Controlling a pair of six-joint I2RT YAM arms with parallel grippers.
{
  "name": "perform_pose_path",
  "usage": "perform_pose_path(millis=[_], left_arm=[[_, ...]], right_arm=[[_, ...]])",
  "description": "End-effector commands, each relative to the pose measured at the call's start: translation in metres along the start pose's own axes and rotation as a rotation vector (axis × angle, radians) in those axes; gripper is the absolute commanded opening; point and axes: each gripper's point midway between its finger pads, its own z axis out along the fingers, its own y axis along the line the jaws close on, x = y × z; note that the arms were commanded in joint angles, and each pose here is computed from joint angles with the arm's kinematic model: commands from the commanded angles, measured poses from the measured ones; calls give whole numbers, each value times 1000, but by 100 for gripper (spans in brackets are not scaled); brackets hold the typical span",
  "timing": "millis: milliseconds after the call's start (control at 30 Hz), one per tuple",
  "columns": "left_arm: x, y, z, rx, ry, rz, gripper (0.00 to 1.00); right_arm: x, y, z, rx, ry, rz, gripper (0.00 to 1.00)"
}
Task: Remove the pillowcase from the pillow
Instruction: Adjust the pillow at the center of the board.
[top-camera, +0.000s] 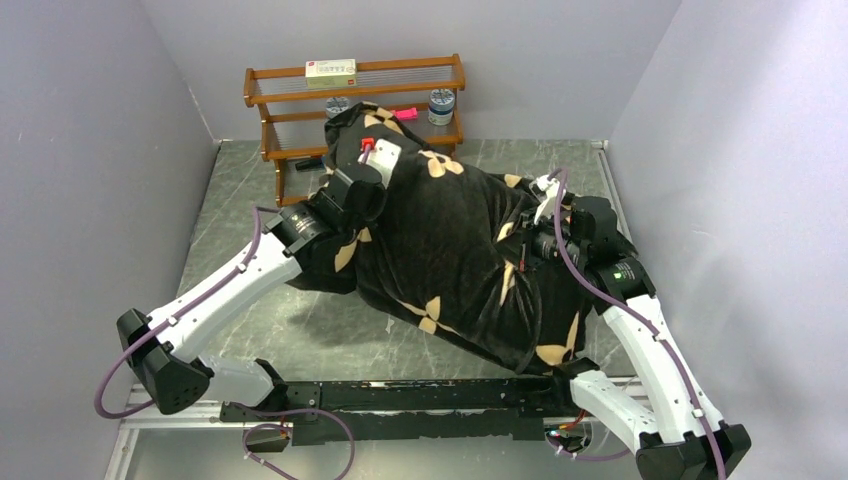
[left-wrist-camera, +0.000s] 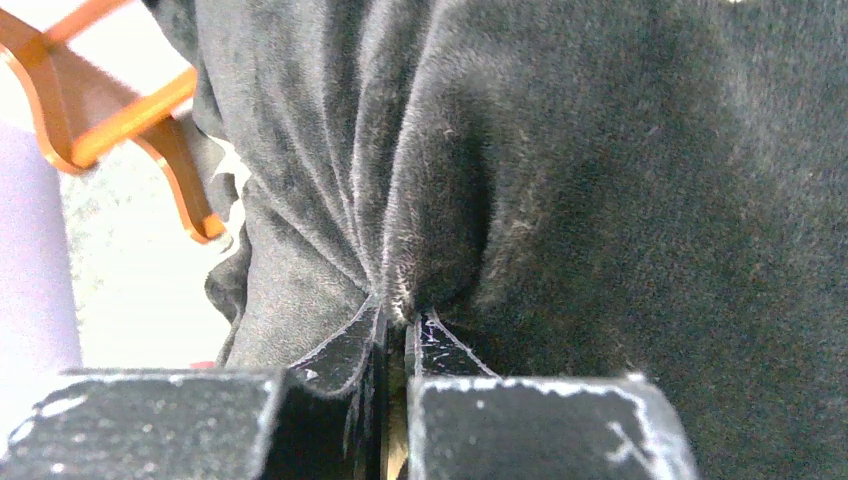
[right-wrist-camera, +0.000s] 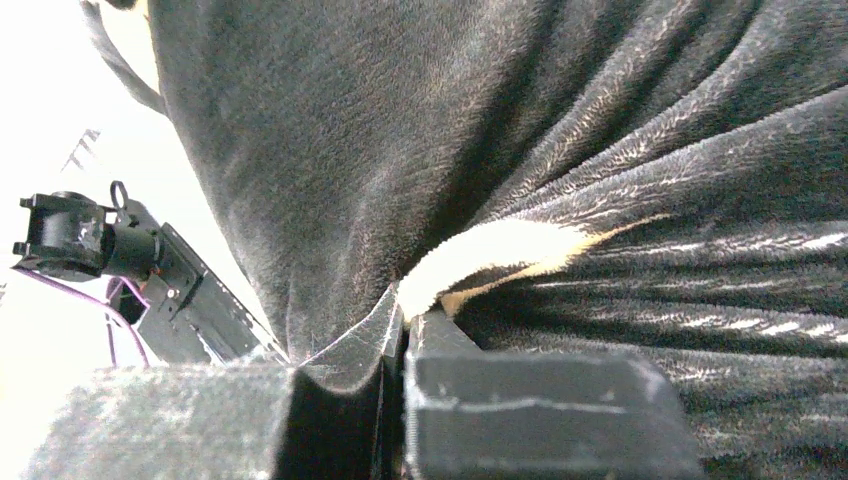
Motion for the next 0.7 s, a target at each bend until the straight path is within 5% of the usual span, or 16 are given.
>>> perform_pose_path(millis=[0, 267, 467, 667], left_arm=[[-30, -18, -17, 112, -148, -174, 5], [-7, -50, -39, 319, -93, -306, 5], [35, -26, -29, 175, -31, -281, 5], [32, -7, -23, 87, -41, -251, 5]], right_arm=[[-23, 31, -3, -128, -69, -36, 0], [-56, 2, -13, 92, -177, -73, 0], [-50, 19, -3, -37, -168, -51, 0], [-44, 16, -1, -35, -122, -75, 0]])
